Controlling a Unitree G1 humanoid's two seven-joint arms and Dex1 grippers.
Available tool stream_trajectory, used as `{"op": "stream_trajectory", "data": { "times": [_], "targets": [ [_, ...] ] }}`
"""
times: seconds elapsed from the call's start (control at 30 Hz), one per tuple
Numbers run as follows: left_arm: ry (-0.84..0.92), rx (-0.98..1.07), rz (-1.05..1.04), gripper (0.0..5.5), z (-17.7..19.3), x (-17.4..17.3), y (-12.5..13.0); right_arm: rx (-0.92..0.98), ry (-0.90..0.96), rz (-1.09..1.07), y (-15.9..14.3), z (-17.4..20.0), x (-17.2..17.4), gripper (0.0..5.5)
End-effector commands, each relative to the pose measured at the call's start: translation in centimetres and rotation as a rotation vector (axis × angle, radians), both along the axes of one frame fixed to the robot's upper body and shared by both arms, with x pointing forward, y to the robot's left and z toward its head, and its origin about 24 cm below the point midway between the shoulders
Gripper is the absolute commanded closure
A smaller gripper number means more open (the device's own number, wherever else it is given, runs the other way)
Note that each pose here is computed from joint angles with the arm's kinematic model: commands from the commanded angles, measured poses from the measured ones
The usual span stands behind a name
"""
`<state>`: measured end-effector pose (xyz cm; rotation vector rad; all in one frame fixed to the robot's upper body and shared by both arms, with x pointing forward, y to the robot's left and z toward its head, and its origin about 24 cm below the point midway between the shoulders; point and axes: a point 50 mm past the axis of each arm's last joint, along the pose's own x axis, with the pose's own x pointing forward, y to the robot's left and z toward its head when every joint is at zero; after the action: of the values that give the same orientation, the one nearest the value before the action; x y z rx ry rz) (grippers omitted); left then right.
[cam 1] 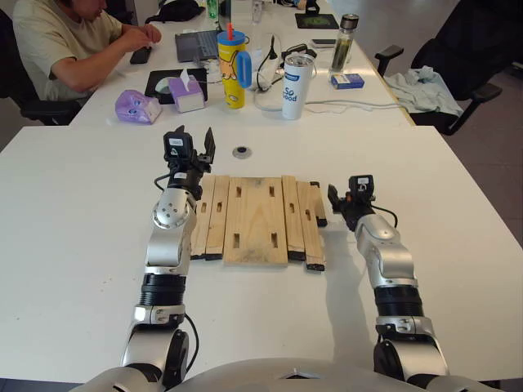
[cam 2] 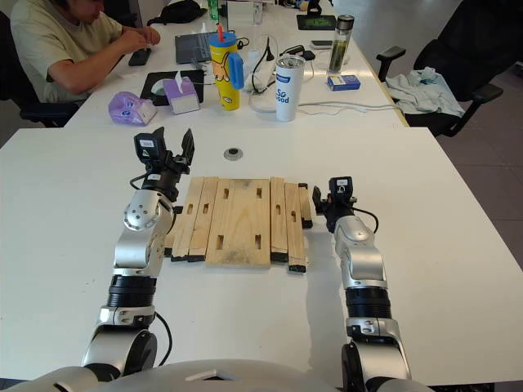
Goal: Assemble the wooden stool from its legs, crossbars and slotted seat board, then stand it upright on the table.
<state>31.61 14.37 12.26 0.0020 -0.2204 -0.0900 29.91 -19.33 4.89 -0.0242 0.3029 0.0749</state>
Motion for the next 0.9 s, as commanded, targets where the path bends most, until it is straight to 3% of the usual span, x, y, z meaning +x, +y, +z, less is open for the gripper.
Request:
{"op": "stream_trajectory", "data": {
  "times": [0.03,0.57,0.77,0.9],
  "targets": [
    [0.004,0.003,0.001,2.42,0.0,-0.1,0.3,0.032,0.050,0.055,0.0,0.2,-0.1,2.54],
    [0.000,0.009,-0.004,2.42,0.3,0.1,0.4,0.058,0.239,0.160,0.9,-2.1,-1.8,2.54],
    [0.009,0.005,-0.002,2.42,0.0,-0.1,0.4,-0.040,0.253,0.051,-2.0,-2.2,-1.7,2.54],
    [0.015,0.005,-0.005,2.42,-0.2,-0.2,0.2,-0.049,0.229,0.073,-2.0,-1.8,-1.3,2.54]
  ]
}}
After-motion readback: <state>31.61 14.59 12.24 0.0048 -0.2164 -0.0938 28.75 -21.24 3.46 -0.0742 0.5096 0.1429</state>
